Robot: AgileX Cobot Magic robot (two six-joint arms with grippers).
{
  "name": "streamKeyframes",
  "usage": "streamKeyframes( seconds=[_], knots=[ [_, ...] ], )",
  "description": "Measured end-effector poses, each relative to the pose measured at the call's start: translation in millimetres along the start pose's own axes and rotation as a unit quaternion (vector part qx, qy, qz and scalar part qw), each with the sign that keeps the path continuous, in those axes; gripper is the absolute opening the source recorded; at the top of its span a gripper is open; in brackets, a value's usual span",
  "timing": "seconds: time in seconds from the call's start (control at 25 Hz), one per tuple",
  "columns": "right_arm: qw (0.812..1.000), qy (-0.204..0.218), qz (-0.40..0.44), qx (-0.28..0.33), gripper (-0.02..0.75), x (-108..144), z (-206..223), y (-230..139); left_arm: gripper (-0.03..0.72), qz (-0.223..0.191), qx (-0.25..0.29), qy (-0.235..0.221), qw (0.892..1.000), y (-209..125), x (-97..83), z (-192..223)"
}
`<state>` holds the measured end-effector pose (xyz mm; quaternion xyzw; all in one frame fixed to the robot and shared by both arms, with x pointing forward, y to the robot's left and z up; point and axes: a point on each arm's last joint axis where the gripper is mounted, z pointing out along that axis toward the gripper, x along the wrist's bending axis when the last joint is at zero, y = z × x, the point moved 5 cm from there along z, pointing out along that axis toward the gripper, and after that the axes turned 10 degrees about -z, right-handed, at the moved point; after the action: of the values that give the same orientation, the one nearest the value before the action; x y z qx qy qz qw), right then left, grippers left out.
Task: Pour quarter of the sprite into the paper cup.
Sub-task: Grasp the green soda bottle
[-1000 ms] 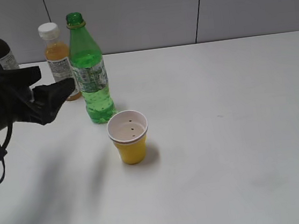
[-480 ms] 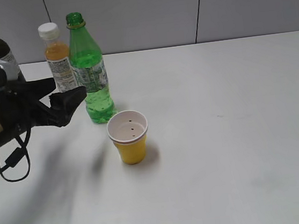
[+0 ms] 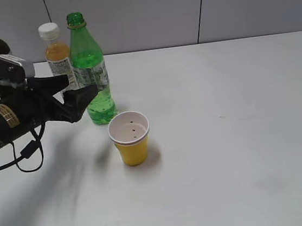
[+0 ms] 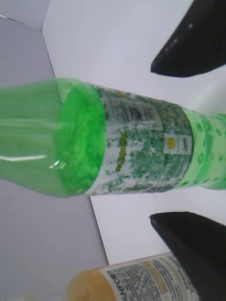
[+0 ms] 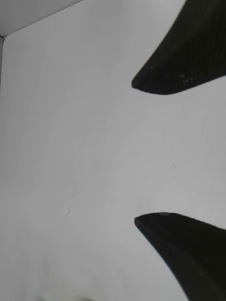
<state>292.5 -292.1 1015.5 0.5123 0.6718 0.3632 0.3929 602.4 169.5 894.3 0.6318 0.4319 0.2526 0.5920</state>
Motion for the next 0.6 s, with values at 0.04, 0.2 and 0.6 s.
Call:
streamKeyframes(
  seconds=[0.04, 0.2, 0.6],
  knots=[
    [1.0, 0.0, 0.0, 0.0, 0.591, 0, 0, 0, 0.693, 0.001, 0.0, -0.002, 1.0, -1, -0.3, 2],
    [1.0, 0.0, 0.0, 0.0, 0.591, 0, 0, 0, 0.693, 0.002, 0.0, -0.006, 1.0, -3, 0.5, 12],
    [1.0, 0.0, 0.0, 0.0, 0.591, 0, 0, 0, 0.693, 0.0, -0.006, -0.014, 1.0, -9, -4.5, 37]
  ],
)
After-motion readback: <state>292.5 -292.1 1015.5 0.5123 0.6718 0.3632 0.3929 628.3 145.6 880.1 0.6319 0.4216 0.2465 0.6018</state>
